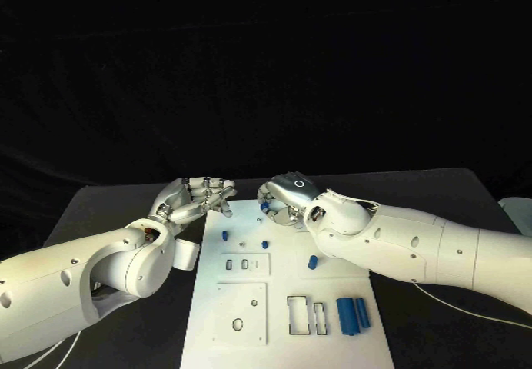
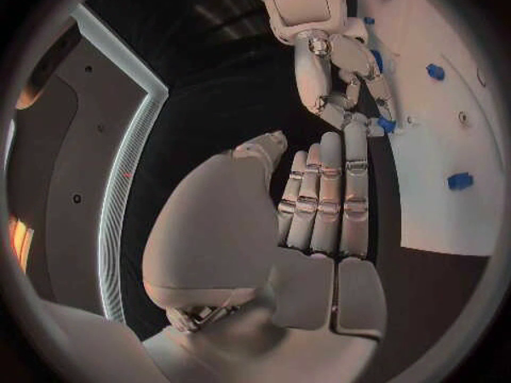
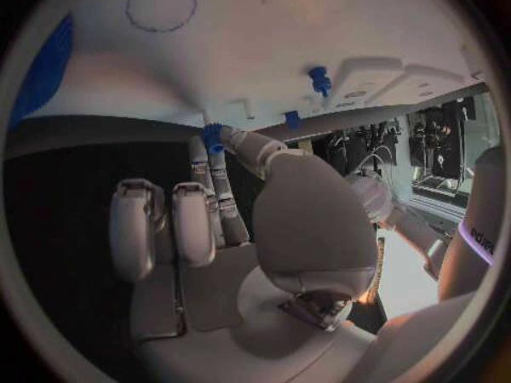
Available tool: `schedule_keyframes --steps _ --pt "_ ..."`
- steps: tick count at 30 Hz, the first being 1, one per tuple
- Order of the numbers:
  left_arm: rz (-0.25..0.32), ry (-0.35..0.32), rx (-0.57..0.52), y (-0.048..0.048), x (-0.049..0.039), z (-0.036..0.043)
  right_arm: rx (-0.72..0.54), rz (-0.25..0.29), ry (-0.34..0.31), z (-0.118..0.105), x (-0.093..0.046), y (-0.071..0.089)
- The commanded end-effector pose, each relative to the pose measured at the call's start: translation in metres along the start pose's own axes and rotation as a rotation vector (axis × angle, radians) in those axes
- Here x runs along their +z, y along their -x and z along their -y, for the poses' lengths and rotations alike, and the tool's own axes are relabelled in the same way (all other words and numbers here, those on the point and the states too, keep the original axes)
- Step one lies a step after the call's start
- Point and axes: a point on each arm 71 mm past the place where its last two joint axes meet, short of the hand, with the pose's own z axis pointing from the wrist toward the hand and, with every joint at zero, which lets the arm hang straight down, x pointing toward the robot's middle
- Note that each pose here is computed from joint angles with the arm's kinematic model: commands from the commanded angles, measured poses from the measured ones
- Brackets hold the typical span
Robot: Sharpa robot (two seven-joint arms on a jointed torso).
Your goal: Assemble the parts on the task board
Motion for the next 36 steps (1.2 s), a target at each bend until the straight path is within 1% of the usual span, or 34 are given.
schedule_keyframes --steps 1,24,36 --pt "-0.019 -0.008 -0.013 -0.0033 0.001 0.0016 -0.006 0.0 -0.009 0.0002 0.0016 -0.0017" --pt "-0.021 -0.005 -0.013 -0.0036 0.0011 0.0016 -0.022 -0.045 -0.021 0.0025 0.0063 -0.0107" --pt "-0.019 -0.004 -0.013 -0.003 0.001 0.0015 -0.022 -0.028 -0.036 0.0064 0.0047 -0.0096"
